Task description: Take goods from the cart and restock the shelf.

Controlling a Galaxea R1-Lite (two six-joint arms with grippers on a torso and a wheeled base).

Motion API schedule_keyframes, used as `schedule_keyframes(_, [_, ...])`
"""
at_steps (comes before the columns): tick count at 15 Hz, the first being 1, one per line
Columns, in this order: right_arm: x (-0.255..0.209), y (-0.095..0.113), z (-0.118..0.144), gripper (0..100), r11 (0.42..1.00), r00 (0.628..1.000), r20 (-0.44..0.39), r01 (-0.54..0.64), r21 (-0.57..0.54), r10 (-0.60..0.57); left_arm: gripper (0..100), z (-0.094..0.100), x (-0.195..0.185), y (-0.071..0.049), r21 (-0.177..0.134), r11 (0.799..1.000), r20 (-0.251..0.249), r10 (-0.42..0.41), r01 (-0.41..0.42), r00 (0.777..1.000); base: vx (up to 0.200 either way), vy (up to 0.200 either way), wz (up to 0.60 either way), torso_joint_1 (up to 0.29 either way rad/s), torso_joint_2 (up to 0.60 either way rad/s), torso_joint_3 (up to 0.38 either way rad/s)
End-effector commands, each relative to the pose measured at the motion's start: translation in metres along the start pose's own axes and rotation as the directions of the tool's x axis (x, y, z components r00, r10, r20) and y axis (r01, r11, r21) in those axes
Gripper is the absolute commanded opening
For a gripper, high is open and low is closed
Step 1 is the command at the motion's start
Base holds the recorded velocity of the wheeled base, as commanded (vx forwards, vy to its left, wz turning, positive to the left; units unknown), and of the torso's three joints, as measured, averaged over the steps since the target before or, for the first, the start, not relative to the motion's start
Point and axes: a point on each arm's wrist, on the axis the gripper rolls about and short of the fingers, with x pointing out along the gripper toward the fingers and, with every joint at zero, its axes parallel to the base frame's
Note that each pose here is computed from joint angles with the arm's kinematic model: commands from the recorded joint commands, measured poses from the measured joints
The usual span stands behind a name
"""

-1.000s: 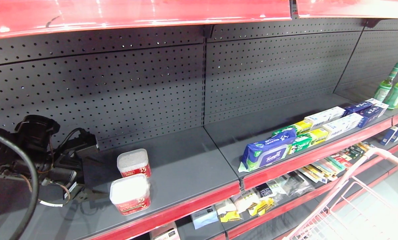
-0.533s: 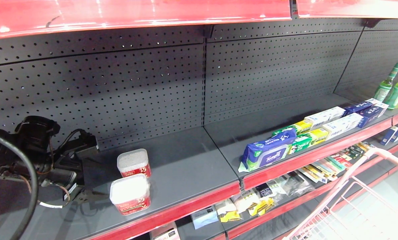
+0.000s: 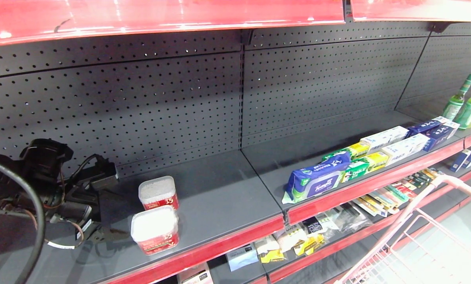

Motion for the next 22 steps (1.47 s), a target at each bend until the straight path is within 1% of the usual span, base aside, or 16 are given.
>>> schedule_keyframes(1, [0.0001, 0.0, 0.0, 100, 1.0, 1.0, -0.001, 0.0, -0.001, 0.0, 100, 0.0001, -0.0003, -0.0004, 0.001, 1.0, 0.001, 0.001, -0.001, 1.0, 0.0, 0.0, 0.0, 0.0, 0.0, 0.0])
schedule_keyframes(5, [0.0001, 0.0, 0.0, 100, 1.0, 1.0, -0.001, 0.0, -0.001, 0.0, 100, 0.0007, 0.0, 0.0009, 0.004, 1.0, 0.004, 0.003, -0.003, 1.0, 0.0, 0.0, 0.0, 0.0, 0.0, 0.0])
schedule_keyframes(12, [0.0001, 0.0, 0.0, 100, 1.0, 1.0, -0.001, 0.0, -0.001, 0.0, 100, 0.0017, 0.0029, -0.0013, 0.007, 1.0, 0.002, -0.01, 0.01, 1.0, 0.0, 0.0, 0.0, 0.0, 0.0, 0.0])
schedule_keyframes(18, [0.0001, 0.0, 0.0, 100, 1.0, 1.0, -0.001, 0.0, -0.001, 0.0, 100, 0.0034, 0.003, 0.0013, 0.015, 1.0, 0.008, -0.003, 0.003, 1.0, 0.0, 0.0, 0.0, 0.0, 0.0, 0.0])
schedule_keyframes(22, [0.0001, 0.0, 0.0, 100, 1.0, 1.0, -0.001, 0.0, -0.001, 0.0, 100, 0.0026, 0.0048, 0.0021, 0.012, 1.0, 0.007, -0.008, 0.008, 1.0, 0.0, 0.0, 0.0, 0.0, 0.0, 0.0])
